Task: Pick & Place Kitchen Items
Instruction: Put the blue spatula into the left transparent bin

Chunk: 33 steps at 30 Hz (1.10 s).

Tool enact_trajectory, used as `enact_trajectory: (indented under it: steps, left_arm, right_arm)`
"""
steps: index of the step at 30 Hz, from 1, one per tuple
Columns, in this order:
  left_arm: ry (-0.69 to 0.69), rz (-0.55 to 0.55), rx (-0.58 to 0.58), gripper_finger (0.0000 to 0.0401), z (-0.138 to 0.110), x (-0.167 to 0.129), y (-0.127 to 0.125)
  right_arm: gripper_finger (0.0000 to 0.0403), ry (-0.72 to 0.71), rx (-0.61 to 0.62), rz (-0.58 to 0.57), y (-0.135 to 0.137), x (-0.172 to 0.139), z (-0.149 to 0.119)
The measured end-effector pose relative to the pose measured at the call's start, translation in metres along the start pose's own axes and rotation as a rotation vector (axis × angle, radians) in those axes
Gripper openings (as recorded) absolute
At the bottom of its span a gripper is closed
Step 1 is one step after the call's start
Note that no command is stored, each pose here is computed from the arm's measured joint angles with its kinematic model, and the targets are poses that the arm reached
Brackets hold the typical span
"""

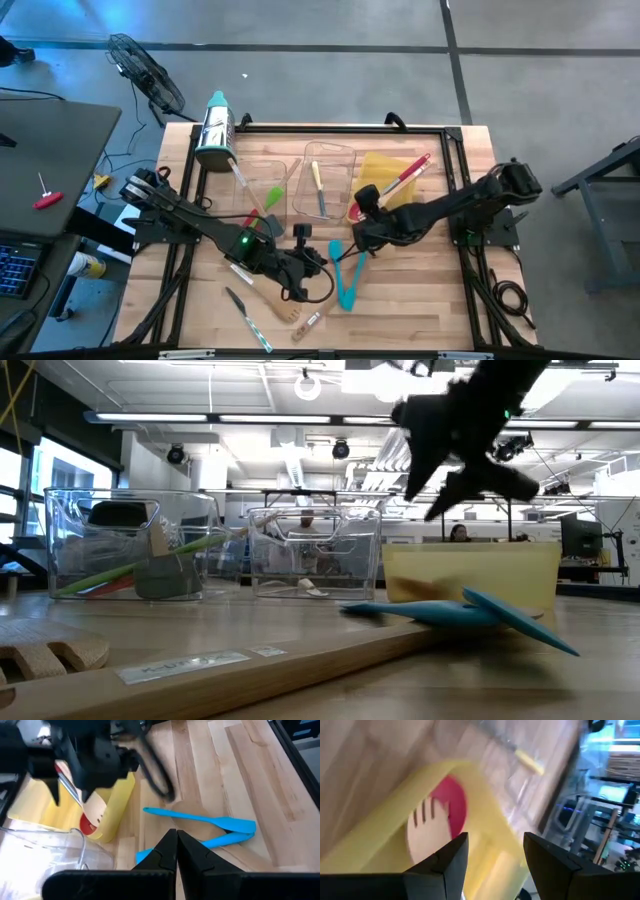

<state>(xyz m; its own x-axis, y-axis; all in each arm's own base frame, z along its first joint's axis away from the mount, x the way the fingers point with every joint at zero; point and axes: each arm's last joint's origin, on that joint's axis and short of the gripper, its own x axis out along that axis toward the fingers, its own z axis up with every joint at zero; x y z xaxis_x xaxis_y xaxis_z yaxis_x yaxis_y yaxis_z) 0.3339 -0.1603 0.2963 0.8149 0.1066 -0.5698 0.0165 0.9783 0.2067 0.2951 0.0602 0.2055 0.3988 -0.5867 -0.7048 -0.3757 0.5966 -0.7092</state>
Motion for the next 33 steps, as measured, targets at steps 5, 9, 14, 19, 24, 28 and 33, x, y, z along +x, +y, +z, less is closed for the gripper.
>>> enact_trajectory:
  steps: [5,9,14,19,24,28,33]
  left_arm:
    - [0.046,-0.056,-0.038,0.0003,-0.004,0.000,-0.001]
    - [0.098,-0.134,-0.124,0.0003,-0.008,-0.001,-0.003]
    - [0.134,-0.213,-0.236,0.0003,-0.008,-0.001,-0.006]
    - [0.123,-0.238,-0.300,0.0003,-0.016,-0.001,-0.018]
    - [0.048,-0.254,-0.335,0.0003,-0.022,-0.003,-0.035]
    - [-0.039,-0.277,-0.350,0.0003,-0.026,-0.006,-0.049]
    - [-0.115,-0.263,-0.373,0.0003,-0.029,-0.008,-0.058]
  right_arm:
    - [0.0183,-0.129,0.105,0.030,-0.008,-0.037,0.015]
    - [0.0183,-0.312,0.196,0.236,-0.007,-0.073,0.026]
    - [0.0183,-0.489,0.285,0.630,0.004,-0.104,0.034]
    - [0.0183,-0.528,0.201,0.707,0.022,-0.113,0.040]
    - [0.0183,-0.552,0.069,0.699,0.044,-0.110,0.045]
    - [0.0183,-0.534,0.012,0.645,0.064,-0.100,0.053]
    - [0.0183,-0.503,-0.029,0.590,0.081,-0.090,0.063]
